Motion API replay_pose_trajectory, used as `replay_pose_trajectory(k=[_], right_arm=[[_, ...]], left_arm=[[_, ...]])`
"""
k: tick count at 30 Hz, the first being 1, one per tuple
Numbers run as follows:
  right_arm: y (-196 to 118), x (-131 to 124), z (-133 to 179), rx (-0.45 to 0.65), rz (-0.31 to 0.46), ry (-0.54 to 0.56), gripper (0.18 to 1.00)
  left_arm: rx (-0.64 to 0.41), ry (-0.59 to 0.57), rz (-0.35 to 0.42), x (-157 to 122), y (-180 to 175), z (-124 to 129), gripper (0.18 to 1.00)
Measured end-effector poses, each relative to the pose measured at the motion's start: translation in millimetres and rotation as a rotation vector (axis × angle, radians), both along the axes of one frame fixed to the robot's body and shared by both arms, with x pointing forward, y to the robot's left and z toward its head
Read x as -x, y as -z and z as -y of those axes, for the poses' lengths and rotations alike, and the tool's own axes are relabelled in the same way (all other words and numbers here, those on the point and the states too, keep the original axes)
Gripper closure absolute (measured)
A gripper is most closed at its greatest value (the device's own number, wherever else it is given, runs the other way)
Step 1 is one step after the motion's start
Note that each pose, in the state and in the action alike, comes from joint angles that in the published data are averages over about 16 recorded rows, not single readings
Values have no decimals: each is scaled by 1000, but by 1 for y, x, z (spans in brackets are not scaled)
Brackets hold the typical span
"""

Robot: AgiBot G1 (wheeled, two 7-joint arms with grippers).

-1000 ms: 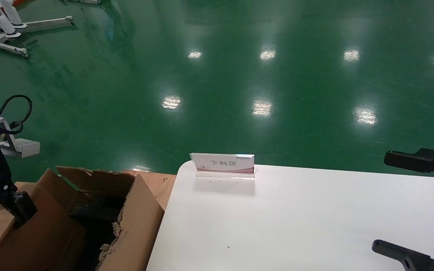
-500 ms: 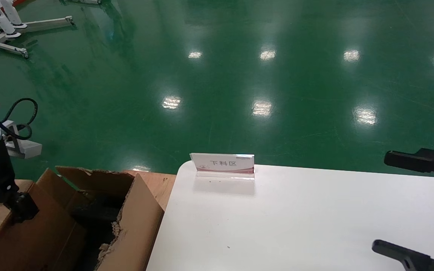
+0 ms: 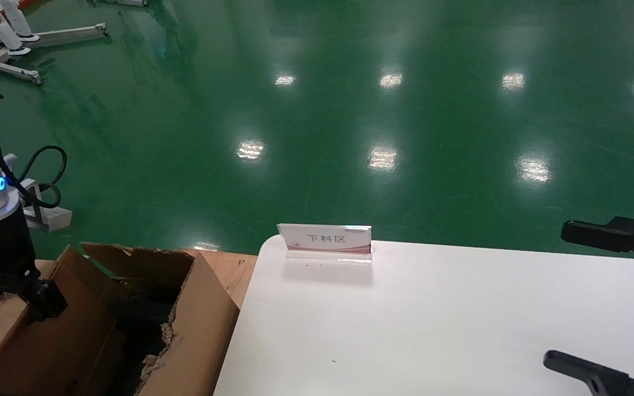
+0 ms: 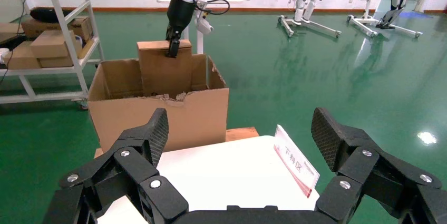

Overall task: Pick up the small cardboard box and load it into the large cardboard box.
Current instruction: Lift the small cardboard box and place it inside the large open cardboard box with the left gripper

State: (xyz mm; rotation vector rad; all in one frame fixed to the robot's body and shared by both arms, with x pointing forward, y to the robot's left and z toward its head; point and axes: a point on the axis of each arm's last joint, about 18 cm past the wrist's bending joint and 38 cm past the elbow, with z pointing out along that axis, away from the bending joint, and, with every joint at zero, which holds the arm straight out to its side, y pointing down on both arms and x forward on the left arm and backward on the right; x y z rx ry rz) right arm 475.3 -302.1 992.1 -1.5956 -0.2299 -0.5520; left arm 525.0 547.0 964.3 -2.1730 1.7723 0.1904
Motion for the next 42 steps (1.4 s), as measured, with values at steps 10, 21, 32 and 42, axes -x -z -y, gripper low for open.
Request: replay_pose_trajectory(k=[10, 21, 32, 42], right_arm=[[0, 0, 0, 0, 0, 0, 184], [0, 0, 0, 0, 0, 0, 184], [0, 0, 0, 0, 0, 0, 184], [0, 0, 0, 0, 0, 0, 184]], left_arm=[[-10, -2, -22, -5, 17, -2, 839], [-27, -1, -57, -9, 39, -4, 842], [-45, -14, -86, -11, 59, -6, 844], [-49, -22, -95, -12, 65, -6, 844]])
